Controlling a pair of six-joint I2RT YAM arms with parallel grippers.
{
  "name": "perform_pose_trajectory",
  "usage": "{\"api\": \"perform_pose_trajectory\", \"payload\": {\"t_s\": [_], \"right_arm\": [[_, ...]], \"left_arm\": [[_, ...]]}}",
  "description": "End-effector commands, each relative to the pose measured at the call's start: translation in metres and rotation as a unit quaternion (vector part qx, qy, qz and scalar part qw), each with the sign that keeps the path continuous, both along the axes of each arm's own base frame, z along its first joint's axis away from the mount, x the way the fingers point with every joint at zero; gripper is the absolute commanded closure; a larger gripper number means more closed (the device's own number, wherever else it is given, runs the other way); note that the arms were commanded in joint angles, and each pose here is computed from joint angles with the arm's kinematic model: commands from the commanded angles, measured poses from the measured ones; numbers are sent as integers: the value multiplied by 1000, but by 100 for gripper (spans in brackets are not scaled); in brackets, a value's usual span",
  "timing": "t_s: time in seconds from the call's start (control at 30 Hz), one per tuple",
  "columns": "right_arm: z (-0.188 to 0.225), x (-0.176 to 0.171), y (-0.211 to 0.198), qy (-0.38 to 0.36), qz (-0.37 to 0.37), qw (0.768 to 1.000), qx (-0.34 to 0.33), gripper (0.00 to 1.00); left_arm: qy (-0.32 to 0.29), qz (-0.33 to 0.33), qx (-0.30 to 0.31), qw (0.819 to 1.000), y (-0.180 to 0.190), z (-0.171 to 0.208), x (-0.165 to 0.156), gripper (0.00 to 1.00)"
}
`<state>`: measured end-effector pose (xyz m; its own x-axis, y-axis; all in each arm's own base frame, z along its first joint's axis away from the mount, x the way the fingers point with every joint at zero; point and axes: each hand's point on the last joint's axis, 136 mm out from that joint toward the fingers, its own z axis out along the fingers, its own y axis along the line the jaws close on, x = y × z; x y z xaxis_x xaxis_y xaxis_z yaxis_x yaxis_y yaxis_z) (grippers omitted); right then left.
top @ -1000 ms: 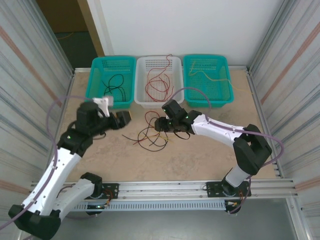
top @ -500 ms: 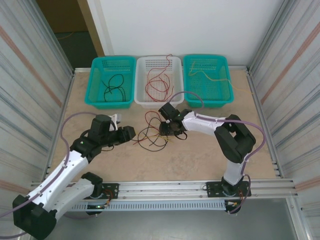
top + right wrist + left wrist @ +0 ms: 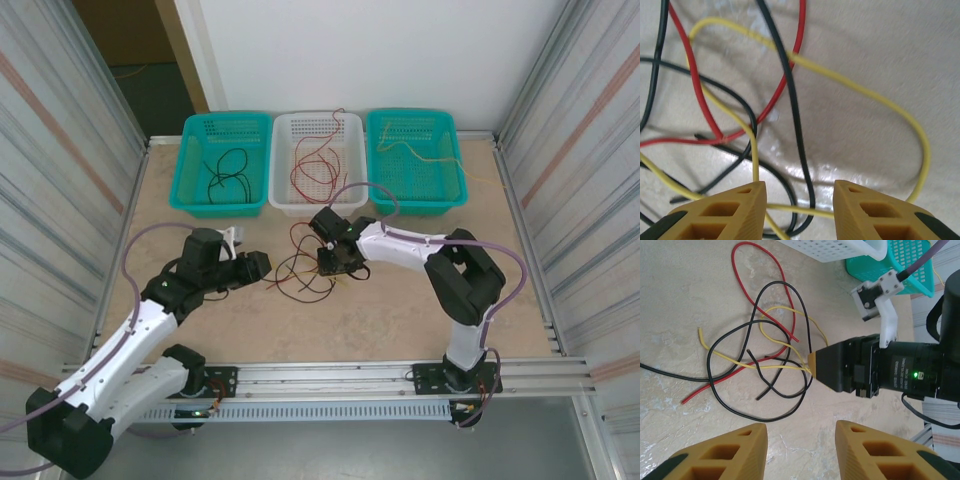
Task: Untangle the cables
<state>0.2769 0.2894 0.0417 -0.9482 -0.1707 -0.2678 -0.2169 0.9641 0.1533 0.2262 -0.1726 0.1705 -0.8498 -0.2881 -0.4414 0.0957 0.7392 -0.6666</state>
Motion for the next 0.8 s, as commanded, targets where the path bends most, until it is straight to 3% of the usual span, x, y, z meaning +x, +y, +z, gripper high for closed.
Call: {"api": "perform_pose_trajectory", "payload": {"t_s": [0.0,0.2,0.3,0.5,0.63,0.77], "right_arm": [[1,-17,-14,15,13,1000,-22,62],[-15,-23,-8,49,27,998,-34,72],[-15,-25,-3,49,38,997,-37,73],[8,-18,-10,12,34,999,-34,67],[30,5,-28,-22,7,999,-22,61],[23,29,-54,-24,-20,999,-34,57]], "left_arm": [[-20,-9,1,1000,-2,14,1,59],[-23,-13,-5,1000,-7,18,6,60],[-26,-15,-5,1000,-7,20,7,60],[-26,-17,0,1000,-6,18,6,59],[-22,-18,0,1000,-7,15,6,59],[-21,-24,-8,999,-11,16,7,60]]}}
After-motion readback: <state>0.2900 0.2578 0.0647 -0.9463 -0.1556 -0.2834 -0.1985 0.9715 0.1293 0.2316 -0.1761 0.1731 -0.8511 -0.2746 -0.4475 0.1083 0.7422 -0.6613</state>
